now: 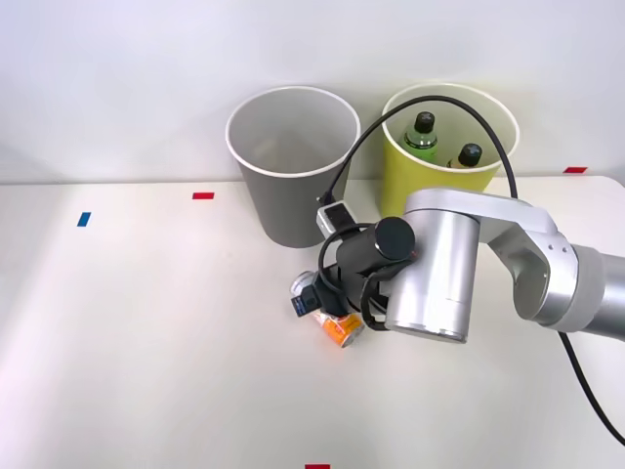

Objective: Put cans in the gray bin, plastic bottles in the light green bin

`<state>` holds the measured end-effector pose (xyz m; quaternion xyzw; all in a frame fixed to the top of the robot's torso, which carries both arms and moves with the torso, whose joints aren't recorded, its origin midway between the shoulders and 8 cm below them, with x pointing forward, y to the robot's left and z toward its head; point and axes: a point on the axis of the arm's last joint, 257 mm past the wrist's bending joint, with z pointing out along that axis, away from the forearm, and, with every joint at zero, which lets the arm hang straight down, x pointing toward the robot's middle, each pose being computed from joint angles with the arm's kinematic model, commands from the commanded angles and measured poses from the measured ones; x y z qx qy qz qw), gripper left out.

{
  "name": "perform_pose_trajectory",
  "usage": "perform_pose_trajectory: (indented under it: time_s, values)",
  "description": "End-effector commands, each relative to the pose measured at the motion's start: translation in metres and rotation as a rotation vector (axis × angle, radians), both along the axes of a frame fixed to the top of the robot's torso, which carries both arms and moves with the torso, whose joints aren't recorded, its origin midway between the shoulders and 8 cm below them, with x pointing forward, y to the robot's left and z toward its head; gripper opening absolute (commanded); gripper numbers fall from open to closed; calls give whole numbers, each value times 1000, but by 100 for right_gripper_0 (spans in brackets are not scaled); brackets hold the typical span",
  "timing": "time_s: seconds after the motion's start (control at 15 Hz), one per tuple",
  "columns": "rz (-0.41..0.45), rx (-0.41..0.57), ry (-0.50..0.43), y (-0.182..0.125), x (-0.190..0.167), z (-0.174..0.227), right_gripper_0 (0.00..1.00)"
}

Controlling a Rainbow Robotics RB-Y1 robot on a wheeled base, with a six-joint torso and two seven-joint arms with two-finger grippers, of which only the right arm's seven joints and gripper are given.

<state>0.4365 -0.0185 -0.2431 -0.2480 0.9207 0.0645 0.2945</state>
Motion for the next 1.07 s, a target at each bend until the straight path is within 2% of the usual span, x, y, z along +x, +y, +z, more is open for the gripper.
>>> perform_pose_trajectory:
  time_s: [0.07,0.33,0.8,1.07]
  values:
    - [-13,-31,40,4,5,-10,100]
    - [-41,-89,45,13,21,-27,100]
    - [-48,-142,129,14,8,-35,100]
    - [-79,-170,121,20,22,-49,100]
